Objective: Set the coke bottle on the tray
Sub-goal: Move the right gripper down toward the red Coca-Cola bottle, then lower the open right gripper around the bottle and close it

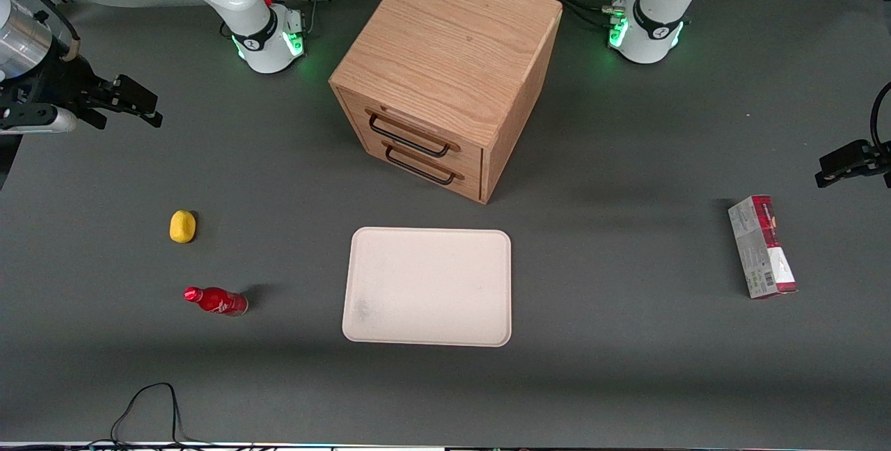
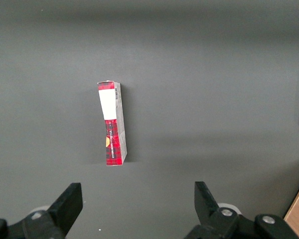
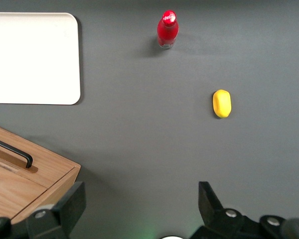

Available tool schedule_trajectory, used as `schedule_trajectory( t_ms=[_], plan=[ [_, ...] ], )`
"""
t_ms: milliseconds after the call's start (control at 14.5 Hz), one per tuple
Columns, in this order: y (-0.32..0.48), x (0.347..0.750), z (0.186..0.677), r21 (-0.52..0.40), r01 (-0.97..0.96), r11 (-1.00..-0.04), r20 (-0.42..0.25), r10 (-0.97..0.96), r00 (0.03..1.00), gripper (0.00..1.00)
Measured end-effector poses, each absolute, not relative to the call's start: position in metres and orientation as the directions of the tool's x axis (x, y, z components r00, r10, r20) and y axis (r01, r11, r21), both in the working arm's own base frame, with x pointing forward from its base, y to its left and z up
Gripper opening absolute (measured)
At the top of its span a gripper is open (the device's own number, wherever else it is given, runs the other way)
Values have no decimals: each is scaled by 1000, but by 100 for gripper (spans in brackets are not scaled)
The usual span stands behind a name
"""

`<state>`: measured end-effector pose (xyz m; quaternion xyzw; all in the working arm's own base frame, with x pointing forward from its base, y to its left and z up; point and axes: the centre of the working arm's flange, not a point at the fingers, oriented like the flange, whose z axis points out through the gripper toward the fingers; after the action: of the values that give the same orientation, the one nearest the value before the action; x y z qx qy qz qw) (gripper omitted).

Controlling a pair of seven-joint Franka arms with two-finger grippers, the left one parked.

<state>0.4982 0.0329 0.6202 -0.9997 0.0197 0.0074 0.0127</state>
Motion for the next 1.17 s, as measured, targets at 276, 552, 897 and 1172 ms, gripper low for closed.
schedule_trajectory(
  t_ms=[276, 552, 897, 1172],
  plan=[
    [33, 503, 623, -25, -47, -999, -9, -46, 999, 100],
    [31, 551, 634, -19, -45, -999, 43, -46, 998, 100],
    [26, 645, 556, 20, 15, -1000, -29, 15, 999, 100],
    [22, 688, 482, 36, 22, -999, -42, 20, 999, 100]
  ],
)
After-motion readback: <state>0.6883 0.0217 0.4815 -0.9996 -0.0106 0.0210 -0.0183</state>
